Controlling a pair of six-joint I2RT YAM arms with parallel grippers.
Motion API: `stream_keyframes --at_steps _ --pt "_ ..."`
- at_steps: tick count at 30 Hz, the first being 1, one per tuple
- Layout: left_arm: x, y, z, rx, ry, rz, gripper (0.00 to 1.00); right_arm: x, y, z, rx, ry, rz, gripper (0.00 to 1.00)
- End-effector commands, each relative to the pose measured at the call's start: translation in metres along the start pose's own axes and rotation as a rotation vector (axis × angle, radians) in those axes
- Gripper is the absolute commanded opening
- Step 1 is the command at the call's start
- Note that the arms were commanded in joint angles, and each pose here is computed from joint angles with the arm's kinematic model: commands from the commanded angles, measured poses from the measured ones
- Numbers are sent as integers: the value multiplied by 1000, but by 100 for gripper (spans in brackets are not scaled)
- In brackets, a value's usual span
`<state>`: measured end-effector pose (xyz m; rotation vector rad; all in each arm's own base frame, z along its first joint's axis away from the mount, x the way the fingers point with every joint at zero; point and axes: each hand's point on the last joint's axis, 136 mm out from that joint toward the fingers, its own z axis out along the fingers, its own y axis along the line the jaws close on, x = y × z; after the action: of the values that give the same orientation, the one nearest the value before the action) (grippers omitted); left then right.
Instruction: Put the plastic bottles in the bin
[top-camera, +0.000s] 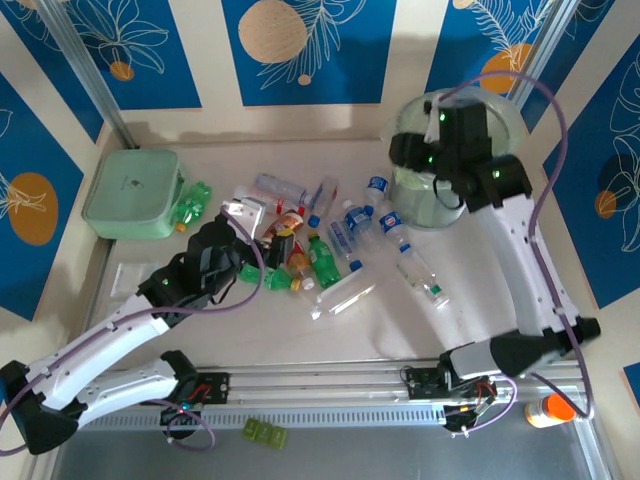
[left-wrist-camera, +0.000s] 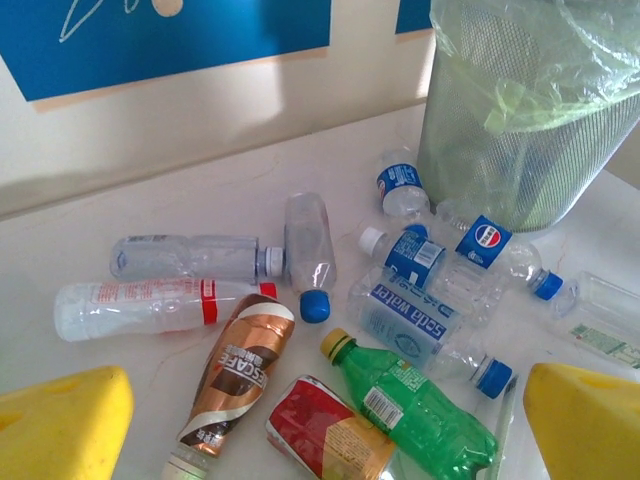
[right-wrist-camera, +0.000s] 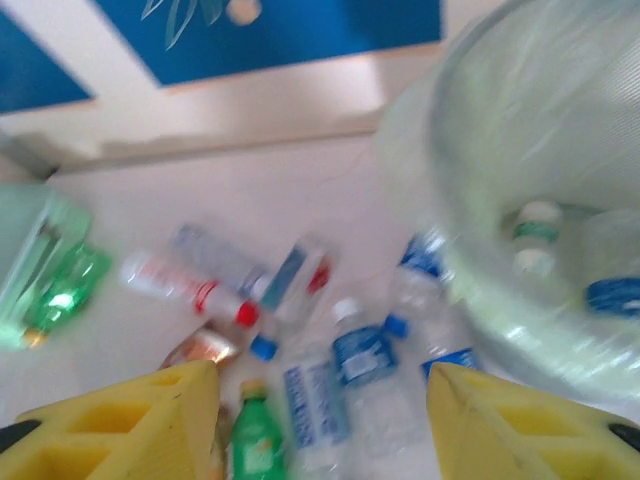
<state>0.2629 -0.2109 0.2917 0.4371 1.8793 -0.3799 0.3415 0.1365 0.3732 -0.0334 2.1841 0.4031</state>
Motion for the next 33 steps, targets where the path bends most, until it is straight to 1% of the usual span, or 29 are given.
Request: stream_keyframes --at_steps 1,6,8,10,12,14,16,17,20,22,25,27,31,33 --pt "-4 -7 -1 26 23 -17 100 26 36 -9 -122 -3 -17 57" --pt "-7 -7 -2 13 82 -41 99 80 52 -15 -134 70 -104 56" --pt "-5 -8 1 19 129 -54 99 97 54 -18 -146 93 -124 56" --pt "0 -2 8 -7 189 -75 99 112 58 -19 -166 106 -158 57" --pt "8 9 17 -38 265 -119 100 124 52 -18 -94 93 -197 58" --pt "14 20 26 -37 324 -190 100 137 54 -18 -50 57 -280 59" --pt "20 35 36 -61 368 -260 100 147 53 -17 -14 45 -322 59" --pt "23 46 41 -92 388 -293 100 152 51 -15 -3 68 -317 58" --pt "23 75 53 -173 408 -349 99 165 56 -10 -45 115 -337 58" --pt "22 96 59 -252 408 -354 99 168 62 -10 -87 117 -338 58" --pt "23 140 66 -463 408 -322 99 167 59 -9 -113 126 -304 58" --pt "26 165 77 -564 432 -287 99 167 54 -7 -141 142 -255 58" --pt "34 202 102 -661 472 -242 100 164 46 -6 -185 152 -190 58" --pt "45 223 114 -686 523 -244 100 163 44 -6 -201 159 -170 58"
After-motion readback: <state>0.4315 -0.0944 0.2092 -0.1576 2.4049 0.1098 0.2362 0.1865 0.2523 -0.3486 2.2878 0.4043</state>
